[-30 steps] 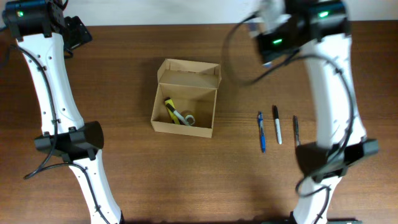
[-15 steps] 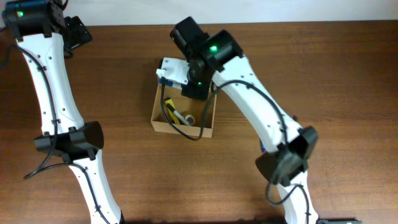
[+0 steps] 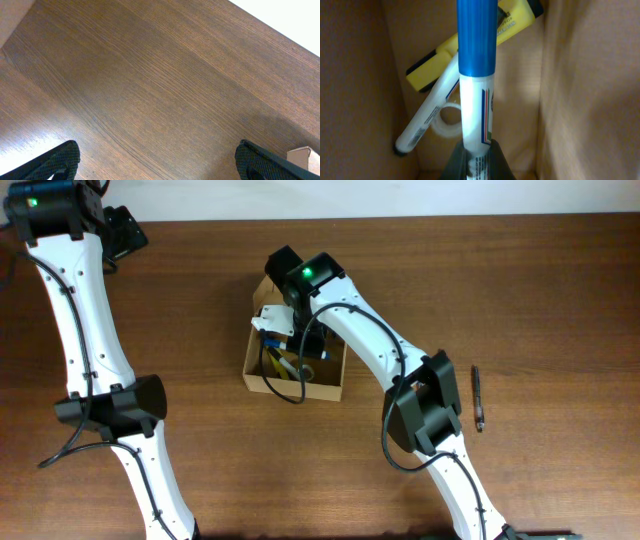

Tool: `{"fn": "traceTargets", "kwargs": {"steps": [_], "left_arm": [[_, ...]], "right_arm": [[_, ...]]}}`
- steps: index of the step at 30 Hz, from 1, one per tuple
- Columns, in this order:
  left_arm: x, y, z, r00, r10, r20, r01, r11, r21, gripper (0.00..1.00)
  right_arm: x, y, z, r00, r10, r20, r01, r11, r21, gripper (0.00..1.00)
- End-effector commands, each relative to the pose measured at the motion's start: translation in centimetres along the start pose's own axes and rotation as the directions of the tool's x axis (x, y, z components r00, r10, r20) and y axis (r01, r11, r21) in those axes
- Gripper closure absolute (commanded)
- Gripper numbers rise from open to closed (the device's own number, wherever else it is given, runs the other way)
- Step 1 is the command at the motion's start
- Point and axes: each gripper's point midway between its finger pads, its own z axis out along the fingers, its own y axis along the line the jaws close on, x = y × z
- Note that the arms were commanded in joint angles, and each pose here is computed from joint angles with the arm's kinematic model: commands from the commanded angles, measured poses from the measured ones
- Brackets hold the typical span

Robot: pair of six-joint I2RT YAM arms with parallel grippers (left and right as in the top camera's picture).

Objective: Pack container
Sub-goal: 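Carry the blue-capped marker into the box and release it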

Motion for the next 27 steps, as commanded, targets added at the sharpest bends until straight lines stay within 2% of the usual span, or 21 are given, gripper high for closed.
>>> {"fn": "traceTargets", "kwargs": {"steps": [1, 11, 12, 13, 14, 17, 21, 27], "left_arm": [[-0.3, 0.3, -1.4, 1.0, 0.003, 0.027, -0.004, 1.0, 0.011, 0.0], [-0.3, 0.3, -1.4, 1.0, 0.003, 0.027, -0.004, 1.0, 0.011, 0.0], [-0.3, 0.3, -1.4, 1.0, 0.003, 0.027, -0.004, 1.0, 0.011, 0.0], [-0.3, 0.3, -1.4, 1.0, 0.003, 0.027, -0.004, 1.0, 0.011, 0.0], [-0.3, 0.3, -1.4, 1.0, 0.003, 0.027, -0.004, 1.0, 0.011, 0.0], [-0.3, 0.3, -1.4, 1.0, 0.003, 0.027, -0.004, 1.0, 0.011, 0.0], [-0.3, 0.3, -1.4, 1.0, 0.003, 0.027, -0.004, 1.0, 0.011, 0.0], [-0.3, 0.3, -1.4, 1.0, 0.003, 0.027, -0.004, 1.0, 0.011, 0.0]], "right_arm": [[-0.1, 0.3, 0.7, 0.999, 0.035, 0.005, -0.035, 0.999, -0.026, 0.96], [0.2, 0.0, 2.1, 0.996, 0.083, -0.016, -0.083, 0.996, -0.027, 0.96], [0.3, 0.1, 2.1, 0.996, 0.083, -0.017, -0.084, 0.996, -0.027, 0.92], [0.3, 0.1, 2.1, 0.996, 0.091, -0.016, -0.092, 0.995, -0.027, 0.75], [0.3, 0.0, 2.0, 0.994, 0.106, -0.018, -0.106, 0.994, -0.022, 0.63], [0.7, -0.8, 0.9, 0.984, 0.178, -0.03, -0.177, 0.983, 0.041, 0.51], [0.6, -1.4, -2.7, 0.981, 0.193, 0.011, -0.193, 0.974, 0.115, 0.44], [1.0, -2.3, -11.7, 0.944, 0.293, 0.153, -0.326, 0.903, 0.281, 0.44]]}}
